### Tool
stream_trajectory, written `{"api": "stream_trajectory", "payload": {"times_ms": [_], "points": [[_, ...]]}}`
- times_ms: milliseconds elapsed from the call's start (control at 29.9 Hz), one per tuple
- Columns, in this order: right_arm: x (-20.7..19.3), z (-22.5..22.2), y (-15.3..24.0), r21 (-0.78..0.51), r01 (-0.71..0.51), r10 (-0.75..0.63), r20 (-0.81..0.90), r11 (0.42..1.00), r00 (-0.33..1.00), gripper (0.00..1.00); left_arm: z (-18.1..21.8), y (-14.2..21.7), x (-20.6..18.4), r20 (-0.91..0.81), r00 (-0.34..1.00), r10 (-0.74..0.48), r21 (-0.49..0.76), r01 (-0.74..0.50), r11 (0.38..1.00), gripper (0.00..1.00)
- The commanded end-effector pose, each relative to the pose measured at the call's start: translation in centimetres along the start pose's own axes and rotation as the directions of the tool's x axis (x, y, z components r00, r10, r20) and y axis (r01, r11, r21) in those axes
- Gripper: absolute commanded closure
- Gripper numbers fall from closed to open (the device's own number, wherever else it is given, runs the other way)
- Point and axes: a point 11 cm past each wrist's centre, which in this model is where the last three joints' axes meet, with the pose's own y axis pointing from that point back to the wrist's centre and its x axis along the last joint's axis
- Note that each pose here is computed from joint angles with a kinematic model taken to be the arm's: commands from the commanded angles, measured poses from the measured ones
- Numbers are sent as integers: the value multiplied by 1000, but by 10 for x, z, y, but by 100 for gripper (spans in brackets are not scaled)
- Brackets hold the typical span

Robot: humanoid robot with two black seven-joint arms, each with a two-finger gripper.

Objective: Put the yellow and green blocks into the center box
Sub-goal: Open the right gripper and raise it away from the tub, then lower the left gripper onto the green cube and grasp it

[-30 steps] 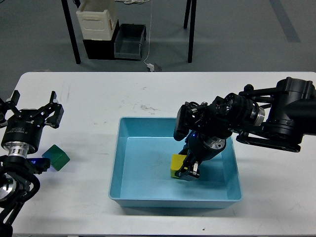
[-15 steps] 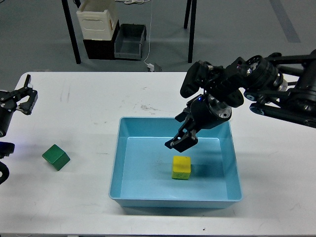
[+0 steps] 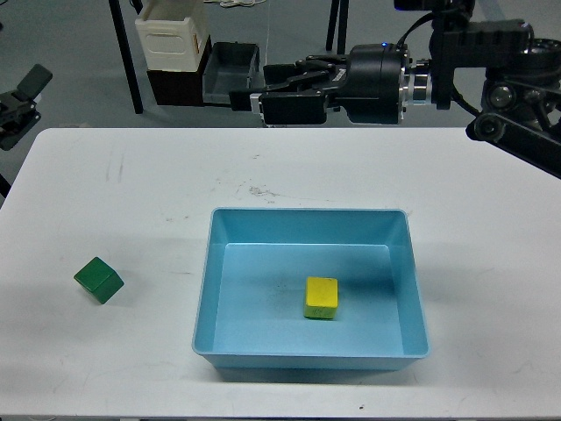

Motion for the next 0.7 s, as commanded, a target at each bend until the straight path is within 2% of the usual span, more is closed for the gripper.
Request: {"api": "stream_trajectory", "payload": {"times_ms": [0, 134, 267, 434, 568, 668], "points": [[-13, 10, 2, -34, -126, 128, 66, 992, 990, 3, -5, 0, 4, 168, 985, 39, 43, -47, 998, 0], [-11, 21, 13, -88, -310, 322, 294, 947, 900, 2, -2, 2, 5, 210, 978, 6, 65, -20, 998, 0], [-4, 37, 35, -174, -464, 484, 494, 869, 722, 0, 1, 2, -3, 286, 947, -144, 139, 108, 984, 0], [-2, 58, 76, -275, -610, 640, 559, 743, 528, 0, -3, -3, -22, 413, 845, -340, 252, 253, 934, 0], [-18, 69, 107, -353, -666, 713, 579, 657, 396, 0, -9, -5, -34, 515, 704, -489, 356, 343, 869, 2], [-40, 69, 131, -397, -685, 739, 597, 611, 313, 0, -17, -7, -44, 544, 628, -556, 403, 386, 830, 2]]}}
